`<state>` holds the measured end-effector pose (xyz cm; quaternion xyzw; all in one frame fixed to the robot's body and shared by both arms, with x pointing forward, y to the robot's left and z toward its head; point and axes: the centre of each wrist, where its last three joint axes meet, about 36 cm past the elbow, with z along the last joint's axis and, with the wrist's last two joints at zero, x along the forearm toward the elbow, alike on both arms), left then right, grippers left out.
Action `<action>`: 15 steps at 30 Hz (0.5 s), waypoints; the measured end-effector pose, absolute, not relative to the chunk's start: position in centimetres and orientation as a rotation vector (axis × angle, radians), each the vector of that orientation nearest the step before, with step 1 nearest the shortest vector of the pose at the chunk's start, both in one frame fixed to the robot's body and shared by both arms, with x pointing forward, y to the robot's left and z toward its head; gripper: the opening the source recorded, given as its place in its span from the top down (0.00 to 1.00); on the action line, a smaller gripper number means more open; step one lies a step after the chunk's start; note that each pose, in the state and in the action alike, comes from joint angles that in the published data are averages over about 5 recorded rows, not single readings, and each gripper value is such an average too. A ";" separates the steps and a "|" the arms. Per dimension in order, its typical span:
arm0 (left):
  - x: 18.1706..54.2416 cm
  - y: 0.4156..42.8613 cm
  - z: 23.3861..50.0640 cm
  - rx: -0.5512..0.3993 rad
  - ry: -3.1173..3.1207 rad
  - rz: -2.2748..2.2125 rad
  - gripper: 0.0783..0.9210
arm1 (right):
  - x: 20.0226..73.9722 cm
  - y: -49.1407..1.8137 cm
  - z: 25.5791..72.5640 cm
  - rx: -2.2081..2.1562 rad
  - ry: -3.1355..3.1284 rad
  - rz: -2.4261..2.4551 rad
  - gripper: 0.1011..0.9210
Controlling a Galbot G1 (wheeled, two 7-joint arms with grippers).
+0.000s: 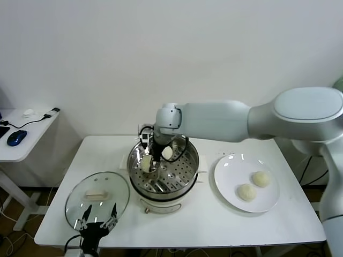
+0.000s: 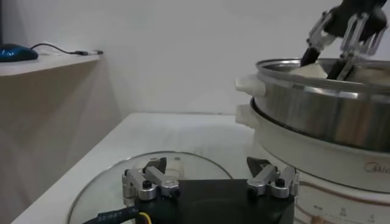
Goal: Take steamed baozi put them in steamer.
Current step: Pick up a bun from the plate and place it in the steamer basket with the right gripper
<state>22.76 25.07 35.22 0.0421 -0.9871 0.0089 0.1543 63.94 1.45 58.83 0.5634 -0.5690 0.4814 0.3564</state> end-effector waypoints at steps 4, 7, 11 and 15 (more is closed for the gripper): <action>22.8 25.0 35.2 0.125 -2.830 0.026 0.12 | 64.2 1.7 57.8 1.452 -1.471 1.245 0.25; 22.8 25.0 35.3 0.125 -2.830 0.026 0.12 | 64.3 1.7 57.6 1.463 -1.476 1.245 0.18; 22.7 25.0 35.5 0.124 -2.833 0.025 0.12 | 64.6 1.3 58.1 1.493 -1.477 1.251 0.13; 22.7 24.9 35.7 0.119 -2.834 0.026 0.12 | 65.2 -0.3 60.1 1.540 -1.467 1.263 0.12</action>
